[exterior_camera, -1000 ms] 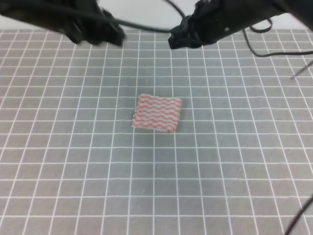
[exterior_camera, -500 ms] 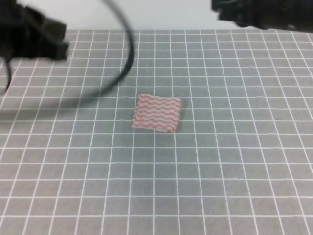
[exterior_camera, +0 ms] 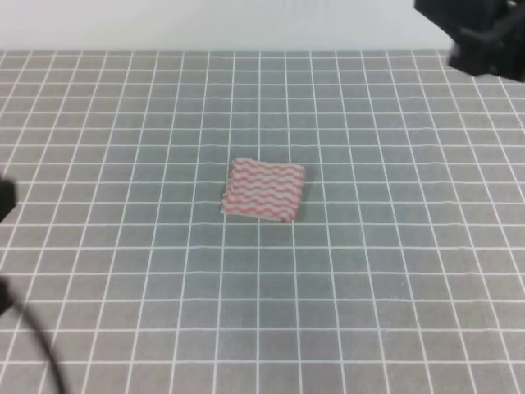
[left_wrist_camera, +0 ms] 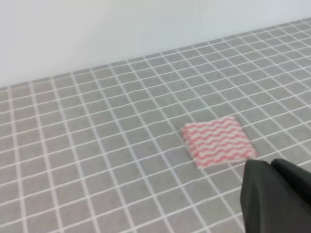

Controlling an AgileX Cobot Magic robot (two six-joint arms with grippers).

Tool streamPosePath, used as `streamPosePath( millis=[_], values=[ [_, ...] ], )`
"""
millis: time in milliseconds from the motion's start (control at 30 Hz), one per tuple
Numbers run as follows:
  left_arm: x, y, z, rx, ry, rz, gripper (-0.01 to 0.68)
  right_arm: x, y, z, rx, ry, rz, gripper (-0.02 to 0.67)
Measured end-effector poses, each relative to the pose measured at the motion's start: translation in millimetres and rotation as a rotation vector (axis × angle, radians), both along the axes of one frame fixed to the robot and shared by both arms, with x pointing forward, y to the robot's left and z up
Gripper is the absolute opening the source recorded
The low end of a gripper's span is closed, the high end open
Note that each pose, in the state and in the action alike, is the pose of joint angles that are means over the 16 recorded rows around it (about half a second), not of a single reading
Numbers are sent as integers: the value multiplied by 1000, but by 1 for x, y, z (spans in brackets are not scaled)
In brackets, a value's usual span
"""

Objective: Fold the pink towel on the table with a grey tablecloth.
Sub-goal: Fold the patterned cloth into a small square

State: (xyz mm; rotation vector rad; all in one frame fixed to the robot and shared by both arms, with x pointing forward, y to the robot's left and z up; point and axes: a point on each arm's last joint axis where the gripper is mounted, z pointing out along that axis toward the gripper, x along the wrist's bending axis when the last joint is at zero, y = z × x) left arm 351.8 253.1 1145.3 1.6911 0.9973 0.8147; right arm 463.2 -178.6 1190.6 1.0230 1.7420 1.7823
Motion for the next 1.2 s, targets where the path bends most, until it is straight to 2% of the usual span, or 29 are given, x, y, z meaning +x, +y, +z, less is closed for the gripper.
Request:
streamPosePath(
  millis=[200,433,800,1200],
  values=[
    [-28,12,-12,-2,-21,21,0,-27,-11,-7,30,-27,-4,-17],
    [-45,18,-19,19,15,21,-1,-56,-24,-21,53,-35,-11,-17],
    [-52,19,-30,68,133,5,-1,-84,-31,-32,60,-53,26,-17],
    [-52,19,-32,78,158,3,0,-87,-29,-32,57,-56,62,-17]
  ],
)
